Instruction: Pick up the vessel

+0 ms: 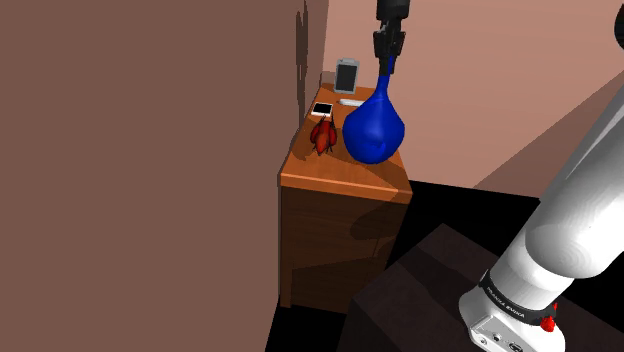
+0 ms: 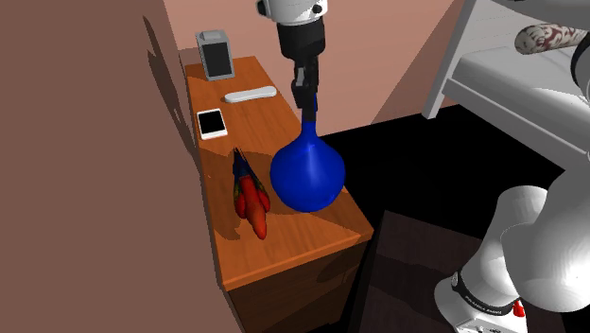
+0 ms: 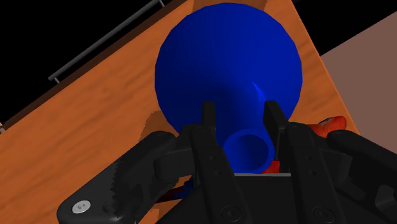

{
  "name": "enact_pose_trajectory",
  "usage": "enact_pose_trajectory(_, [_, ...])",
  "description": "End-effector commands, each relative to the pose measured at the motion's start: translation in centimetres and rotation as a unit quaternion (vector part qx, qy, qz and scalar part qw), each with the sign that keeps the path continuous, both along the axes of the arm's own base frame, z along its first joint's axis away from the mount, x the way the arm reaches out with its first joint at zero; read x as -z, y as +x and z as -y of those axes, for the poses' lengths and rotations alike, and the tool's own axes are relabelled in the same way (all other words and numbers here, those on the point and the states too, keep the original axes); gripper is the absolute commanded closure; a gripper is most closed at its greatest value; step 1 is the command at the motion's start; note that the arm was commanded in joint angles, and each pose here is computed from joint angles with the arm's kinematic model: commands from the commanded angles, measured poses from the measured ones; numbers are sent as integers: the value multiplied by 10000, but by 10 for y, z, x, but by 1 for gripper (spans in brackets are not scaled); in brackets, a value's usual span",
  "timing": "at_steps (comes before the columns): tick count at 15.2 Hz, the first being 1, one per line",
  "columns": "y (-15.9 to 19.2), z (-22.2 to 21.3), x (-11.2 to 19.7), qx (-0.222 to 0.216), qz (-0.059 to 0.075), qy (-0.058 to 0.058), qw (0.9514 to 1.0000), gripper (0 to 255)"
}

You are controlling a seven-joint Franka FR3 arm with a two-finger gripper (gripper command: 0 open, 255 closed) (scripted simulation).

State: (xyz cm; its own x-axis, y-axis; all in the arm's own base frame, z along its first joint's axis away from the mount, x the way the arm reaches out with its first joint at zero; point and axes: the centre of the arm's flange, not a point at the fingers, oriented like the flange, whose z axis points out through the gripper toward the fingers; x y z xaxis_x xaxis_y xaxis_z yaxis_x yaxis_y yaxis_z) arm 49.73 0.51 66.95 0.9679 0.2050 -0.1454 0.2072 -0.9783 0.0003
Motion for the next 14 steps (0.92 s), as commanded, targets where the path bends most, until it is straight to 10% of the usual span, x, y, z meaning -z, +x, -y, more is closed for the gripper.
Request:
enact_pose_trajectory(1, [-1,-1,-10,0,5,0,10000,255])
enact_pose_trajectory(14, [-1,-1,-69,0,5,0,10000,255])
